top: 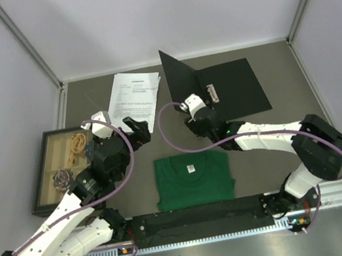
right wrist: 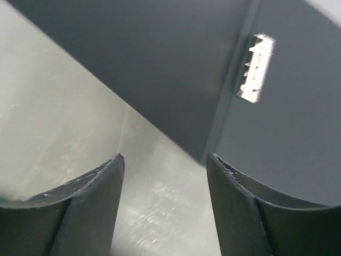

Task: Put the files into the folder

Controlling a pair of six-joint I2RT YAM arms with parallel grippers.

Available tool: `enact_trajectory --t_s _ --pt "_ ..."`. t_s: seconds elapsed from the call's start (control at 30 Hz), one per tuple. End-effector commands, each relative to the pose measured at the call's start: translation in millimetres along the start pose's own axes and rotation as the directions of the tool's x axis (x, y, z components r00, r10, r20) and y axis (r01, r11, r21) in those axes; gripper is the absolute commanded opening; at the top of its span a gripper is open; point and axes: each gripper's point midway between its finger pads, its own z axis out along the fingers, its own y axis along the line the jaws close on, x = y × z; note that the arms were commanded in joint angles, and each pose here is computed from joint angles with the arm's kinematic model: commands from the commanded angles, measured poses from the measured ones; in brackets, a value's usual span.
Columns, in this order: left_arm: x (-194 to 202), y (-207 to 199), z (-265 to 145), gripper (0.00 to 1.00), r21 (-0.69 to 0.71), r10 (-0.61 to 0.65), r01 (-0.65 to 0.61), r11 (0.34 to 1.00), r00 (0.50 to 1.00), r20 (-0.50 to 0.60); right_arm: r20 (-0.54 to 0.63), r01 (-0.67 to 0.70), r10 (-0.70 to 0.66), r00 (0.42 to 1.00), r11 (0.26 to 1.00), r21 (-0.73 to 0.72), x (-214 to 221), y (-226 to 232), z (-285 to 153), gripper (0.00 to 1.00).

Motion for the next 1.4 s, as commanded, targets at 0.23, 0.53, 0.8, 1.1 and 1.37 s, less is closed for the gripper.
enact_trajectory --t_s 0.23,0.53,0.8,1.1,1.37 --pt "15 -8 37 0.98 -0.038 0.153 -0.159 0.987 0.979 -0.134 -0.011 -0.424 0.433 0.901 0.876 -0.229 -37 -48 -36 0.75" --pt "52 3 140 0.98 0.07 -0.013 0.05 0.996 0.892 -0.451 -0.25 -0.776 0.748 0.615 0.63 -0.021 22 -157 22 0.79" --pt "88 32 198 0.98 -0.003 -0.025 0.028 1.0 0.848 -0.53 -0.215 -0.832 0.845 0.489 0.526 0.175 56 -240 51 0.79" --pt "128 60 239 0.97 -0.083 -0.052 0.001 0.997 0.784 -0.618 -0.231 -0.761 0.824 0.517 0.567 0.315 87 -287 51 0.79" --pt "159 66 247 0.94 -0.079 -0.063 0.012 0.997 0.726 -0.684 -0.301 -0.738 0.772 0.56 0.63 0.243 101 -309 68 0.84"
